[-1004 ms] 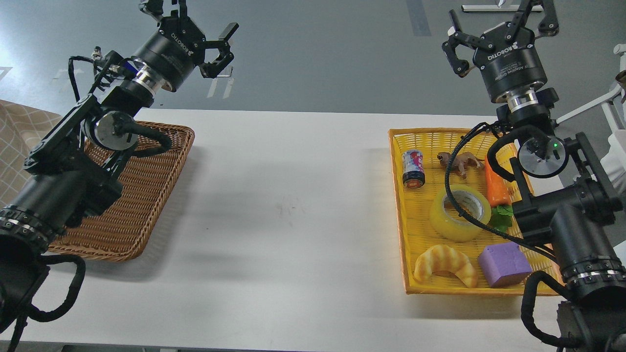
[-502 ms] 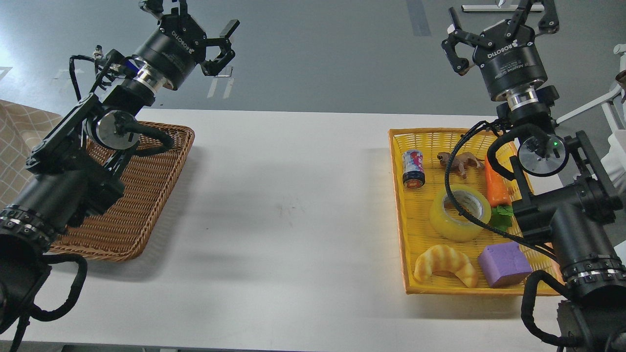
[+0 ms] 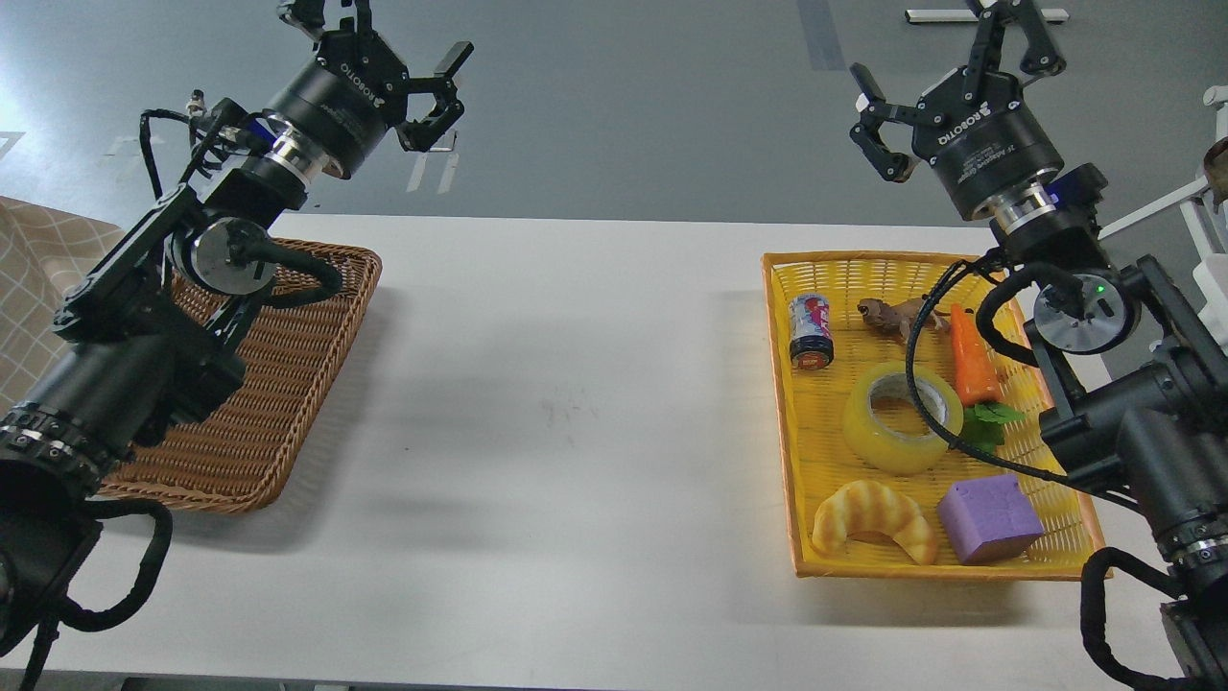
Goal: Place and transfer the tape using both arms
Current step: 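Move the right gripper out and reach low toward the yellow tape roll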
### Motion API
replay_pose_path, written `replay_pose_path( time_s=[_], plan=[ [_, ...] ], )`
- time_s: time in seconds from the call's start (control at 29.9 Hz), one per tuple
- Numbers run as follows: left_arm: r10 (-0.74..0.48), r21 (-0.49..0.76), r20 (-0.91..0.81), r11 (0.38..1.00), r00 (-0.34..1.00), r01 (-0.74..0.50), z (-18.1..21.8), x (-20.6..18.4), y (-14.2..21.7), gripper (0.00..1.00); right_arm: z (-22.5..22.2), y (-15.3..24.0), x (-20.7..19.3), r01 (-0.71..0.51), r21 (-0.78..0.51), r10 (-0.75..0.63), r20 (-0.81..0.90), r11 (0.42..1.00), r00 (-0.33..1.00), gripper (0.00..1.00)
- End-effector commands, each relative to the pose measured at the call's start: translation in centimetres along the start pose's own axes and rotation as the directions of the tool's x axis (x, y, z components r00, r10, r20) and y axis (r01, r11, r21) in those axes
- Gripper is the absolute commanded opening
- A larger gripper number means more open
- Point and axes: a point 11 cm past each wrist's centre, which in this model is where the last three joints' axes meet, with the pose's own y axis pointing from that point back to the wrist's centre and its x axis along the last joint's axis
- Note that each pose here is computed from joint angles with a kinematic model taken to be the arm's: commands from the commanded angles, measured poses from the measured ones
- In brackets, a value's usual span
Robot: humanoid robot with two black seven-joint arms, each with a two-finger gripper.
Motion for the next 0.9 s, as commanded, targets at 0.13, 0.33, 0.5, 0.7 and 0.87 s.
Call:
replay_pose_path(
  time_s=[0.13,0.33,0.5,0.7,0.87],
  plan=[
    [-0.001,0.003,0.005,1.0,1.0,0.001,-0.1,0.0,0.0,0.98,-3.0,1.9,0.8,0.019,-0.121,-0.048,-0.241,0.992,0.969,1.0],
    [-0.001,0.004,0.007,1.0,1.0,0.001,-0.1,0.0,0.0,0.98,-5.1,3.8,1.3,0.004,-0.224,-0.099,-0.418,0.975,0.903,1.0],
    [-0.004,0.004,0.01,1.0,1.0,0.004,0.0,-0.1,-0.1,0.98,-6.4,5.3,1.8,-0.041,-0.321,-0.162,-0.581,0.946,0.797,1.0],
    [-0.007,0.001,0.012,1.0,1.0,0.007,0.1,-0.2,-0.2,0.98,-7.8,6.9,2.3,-0.11,-0.404,-0.248,-0.73,0.908,0.637,1.0],
    [-0.007,0.001,0.012,1.0,1.0,0.007,0.1,-0.2,-0.2,0.98,-8.4,8.6,3.5,-0.177,-0.435,-0.269,-0.777,0.883,0.569,1.0]
  ],
)
